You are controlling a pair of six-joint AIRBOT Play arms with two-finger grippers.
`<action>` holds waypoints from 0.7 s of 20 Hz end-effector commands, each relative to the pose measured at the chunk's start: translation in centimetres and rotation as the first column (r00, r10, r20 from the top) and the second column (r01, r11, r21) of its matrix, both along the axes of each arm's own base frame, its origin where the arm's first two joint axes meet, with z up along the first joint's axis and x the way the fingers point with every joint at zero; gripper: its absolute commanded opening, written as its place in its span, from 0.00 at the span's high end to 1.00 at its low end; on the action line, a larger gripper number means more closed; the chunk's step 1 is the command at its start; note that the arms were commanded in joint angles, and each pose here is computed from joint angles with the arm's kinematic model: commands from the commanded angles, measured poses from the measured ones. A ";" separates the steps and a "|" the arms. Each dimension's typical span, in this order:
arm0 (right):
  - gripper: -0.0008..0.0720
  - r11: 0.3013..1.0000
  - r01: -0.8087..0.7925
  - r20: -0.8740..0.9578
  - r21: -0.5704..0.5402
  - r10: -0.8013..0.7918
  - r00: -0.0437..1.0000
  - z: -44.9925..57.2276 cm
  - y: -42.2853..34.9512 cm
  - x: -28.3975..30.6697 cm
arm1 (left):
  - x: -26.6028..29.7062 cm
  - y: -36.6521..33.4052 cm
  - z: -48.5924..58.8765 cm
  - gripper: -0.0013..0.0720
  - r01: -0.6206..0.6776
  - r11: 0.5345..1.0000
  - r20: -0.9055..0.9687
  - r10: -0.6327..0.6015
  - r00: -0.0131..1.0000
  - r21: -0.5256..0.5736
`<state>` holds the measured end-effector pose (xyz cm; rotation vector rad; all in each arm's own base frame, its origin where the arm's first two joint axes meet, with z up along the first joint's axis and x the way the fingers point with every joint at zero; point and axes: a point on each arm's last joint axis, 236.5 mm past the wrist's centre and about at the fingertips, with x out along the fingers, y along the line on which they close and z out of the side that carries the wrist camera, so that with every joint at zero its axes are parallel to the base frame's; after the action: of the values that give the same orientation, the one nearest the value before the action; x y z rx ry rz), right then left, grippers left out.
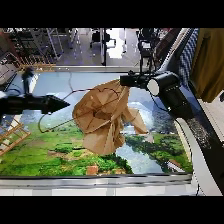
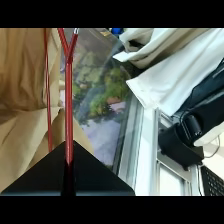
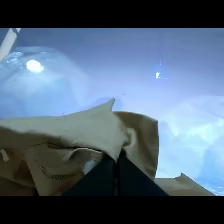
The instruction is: Fold the clothes and pants, and hang the long-sleeved shirts on hangers.
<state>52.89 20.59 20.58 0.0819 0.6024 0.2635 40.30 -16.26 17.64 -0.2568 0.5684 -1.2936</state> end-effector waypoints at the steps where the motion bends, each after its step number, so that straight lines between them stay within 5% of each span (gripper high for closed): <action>1: 0.95 1.000 -0.030 -0.008 -0.003 0.030 1.000 0.1 1.4 -0.9 | 1.8 -2.5 -3.2 0.96 -0.007 1.000 -0.071 0.007 0.997 -0.001; 7: 0.95 0.986 -0.132 -0.023 -0.104 0.130 0.991 1.9 2.6 -5.1 | 7.3 -0.7 -2.5 0.97 -0.259 0.965 0.020 0.259 0.966 0.029; 14: 0.95 0.988 -0.114 -0.011 -0.100 0.114 0.993 2.5 1.8 -4.9 | 6.2 2.7 1.3 0.97 -0.345 0.935 0.104 0.336 0.936 0.082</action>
<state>48.19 22.37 22.91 -0.0470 0.6261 0.3415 46.44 -14.88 18.26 -0.2259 0.4825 -0.9906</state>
